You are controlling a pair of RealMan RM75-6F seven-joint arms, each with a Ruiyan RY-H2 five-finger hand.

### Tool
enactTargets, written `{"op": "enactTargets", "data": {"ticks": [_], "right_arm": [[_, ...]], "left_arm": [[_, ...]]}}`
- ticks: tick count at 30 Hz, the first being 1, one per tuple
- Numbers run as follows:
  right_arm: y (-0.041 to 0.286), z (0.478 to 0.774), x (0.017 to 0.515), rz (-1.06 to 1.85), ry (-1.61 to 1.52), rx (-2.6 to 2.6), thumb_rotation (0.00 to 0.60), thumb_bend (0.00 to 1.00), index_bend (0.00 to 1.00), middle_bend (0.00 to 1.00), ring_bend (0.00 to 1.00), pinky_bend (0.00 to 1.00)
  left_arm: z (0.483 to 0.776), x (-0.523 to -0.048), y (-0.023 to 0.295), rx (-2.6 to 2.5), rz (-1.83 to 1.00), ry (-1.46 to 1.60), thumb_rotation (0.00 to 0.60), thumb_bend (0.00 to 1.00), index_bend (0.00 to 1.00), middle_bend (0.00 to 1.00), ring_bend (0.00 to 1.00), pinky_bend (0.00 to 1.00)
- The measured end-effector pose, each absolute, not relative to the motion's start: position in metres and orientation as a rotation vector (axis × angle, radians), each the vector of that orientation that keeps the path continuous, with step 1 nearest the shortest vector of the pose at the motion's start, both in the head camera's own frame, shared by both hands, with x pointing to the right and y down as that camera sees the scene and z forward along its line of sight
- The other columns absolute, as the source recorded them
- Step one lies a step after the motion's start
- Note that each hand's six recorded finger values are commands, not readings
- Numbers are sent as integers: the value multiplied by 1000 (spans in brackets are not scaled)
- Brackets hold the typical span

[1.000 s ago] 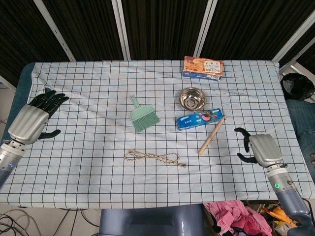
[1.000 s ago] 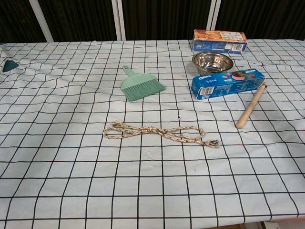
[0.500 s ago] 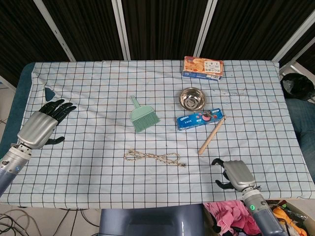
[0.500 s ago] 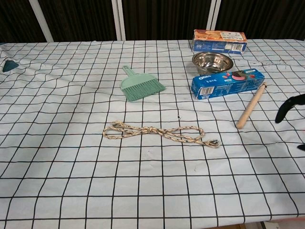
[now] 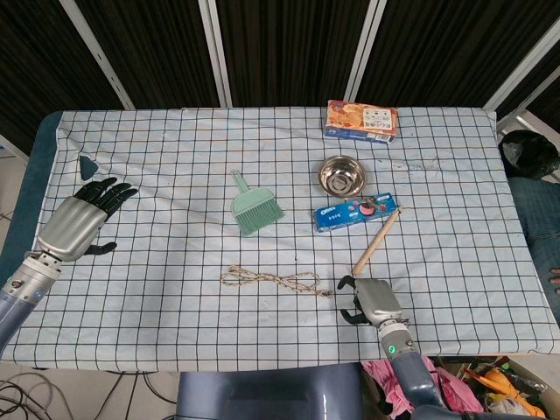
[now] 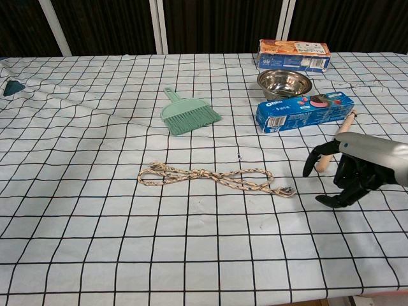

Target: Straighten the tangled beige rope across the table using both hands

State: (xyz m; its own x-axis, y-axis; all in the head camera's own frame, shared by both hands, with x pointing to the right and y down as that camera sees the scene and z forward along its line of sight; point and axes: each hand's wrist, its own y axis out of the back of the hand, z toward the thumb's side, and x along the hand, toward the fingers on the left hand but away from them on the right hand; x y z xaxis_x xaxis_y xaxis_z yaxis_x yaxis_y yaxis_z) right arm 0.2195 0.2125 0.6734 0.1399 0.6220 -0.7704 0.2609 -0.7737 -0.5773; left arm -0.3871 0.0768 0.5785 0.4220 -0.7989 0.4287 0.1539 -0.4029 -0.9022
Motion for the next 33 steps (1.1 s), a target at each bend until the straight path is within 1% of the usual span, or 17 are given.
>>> {"op": "enactTargets", "data": {"ticks": [10,14,23,33], "right_arm": [[204,689,192,1671,-864,-2109,600,299,359,1000,1000,1000],[204,694,182,1673,-871,-2115,600,300,377,1000,1000,1000],[211,699,173,1709,-880,-2109,600,300,464,1000,1000,1000],[212,706,171,1729,-881,-2062,600,300,477,1000,1000,1000]], "left_arm": [[583,-386,76,-1661,-1176,571,600,92,127,131,75,183],[588,-387,76,-1658,-1192,558,600,95,127,131,75,184],[591,-386,75,-1664,-1191,556,600,96,127,132,75,184],[592,-382,75,-1665,-1177,555,600,97,127,132,75,184]]}}
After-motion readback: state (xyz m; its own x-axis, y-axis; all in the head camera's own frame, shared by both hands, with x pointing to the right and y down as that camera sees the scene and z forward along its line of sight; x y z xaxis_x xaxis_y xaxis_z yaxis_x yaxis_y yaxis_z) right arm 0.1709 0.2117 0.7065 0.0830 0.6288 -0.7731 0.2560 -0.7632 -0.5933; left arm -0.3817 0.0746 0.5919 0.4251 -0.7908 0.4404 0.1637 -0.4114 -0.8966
